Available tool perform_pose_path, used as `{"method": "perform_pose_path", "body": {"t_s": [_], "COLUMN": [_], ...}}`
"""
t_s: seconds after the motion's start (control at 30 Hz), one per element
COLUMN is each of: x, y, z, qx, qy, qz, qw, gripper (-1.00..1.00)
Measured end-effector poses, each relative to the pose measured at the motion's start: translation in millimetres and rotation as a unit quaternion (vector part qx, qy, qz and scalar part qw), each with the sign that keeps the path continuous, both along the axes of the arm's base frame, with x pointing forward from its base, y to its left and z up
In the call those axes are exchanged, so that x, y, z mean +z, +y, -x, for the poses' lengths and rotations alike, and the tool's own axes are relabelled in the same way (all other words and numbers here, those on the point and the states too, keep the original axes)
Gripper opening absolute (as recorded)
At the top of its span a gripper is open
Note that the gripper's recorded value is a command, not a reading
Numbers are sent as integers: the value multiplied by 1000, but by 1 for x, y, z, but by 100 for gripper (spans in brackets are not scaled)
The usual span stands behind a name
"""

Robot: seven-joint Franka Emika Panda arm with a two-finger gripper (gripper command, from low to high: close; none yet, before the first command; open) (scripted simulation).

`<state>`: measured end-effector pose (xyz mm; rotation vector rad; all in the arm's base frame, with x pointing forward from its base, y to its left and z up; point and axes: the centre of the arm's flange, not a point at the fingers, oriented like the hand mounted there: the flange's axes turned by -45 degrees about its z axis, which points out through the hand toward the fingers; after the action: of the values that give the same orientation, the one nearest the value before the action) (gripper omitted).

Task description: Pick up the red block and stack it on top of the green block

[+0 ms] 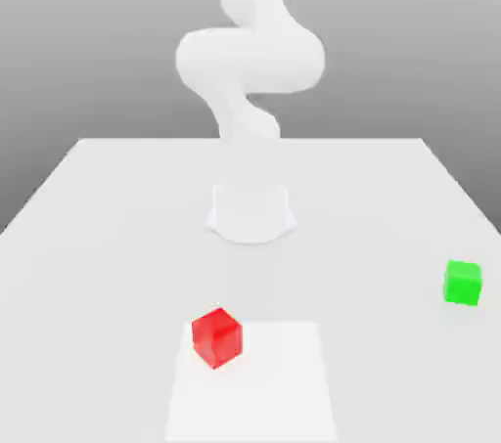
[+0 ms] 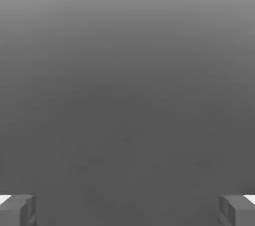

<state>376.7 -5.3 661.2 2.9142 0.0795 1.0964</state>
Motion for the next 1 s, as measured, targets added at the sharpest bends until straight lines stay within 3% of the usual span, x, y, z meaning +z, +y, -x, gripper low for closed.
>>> {"method": "perform_pose_path", "body": {"t_s": [0.13, 0.3, 0.57, 0.8, 0.83, 1.0], "x": [-99, -224, -424, -503, -512, -512], "y": [-11, -24, -39, -41, -41, -41], "z": [-41, -56, -1, 15, 15, 16], "qx": [51, 122, 265, 289, 289, 289], "qy": [77, 169, 315, 336, 336, 337], "qz": [45, 84, 106, 106, 105, 105], "qw": [995, 975, 905, 890, 890, 890], "gripper": [0, 0, 0, 0, -100, -100]}}
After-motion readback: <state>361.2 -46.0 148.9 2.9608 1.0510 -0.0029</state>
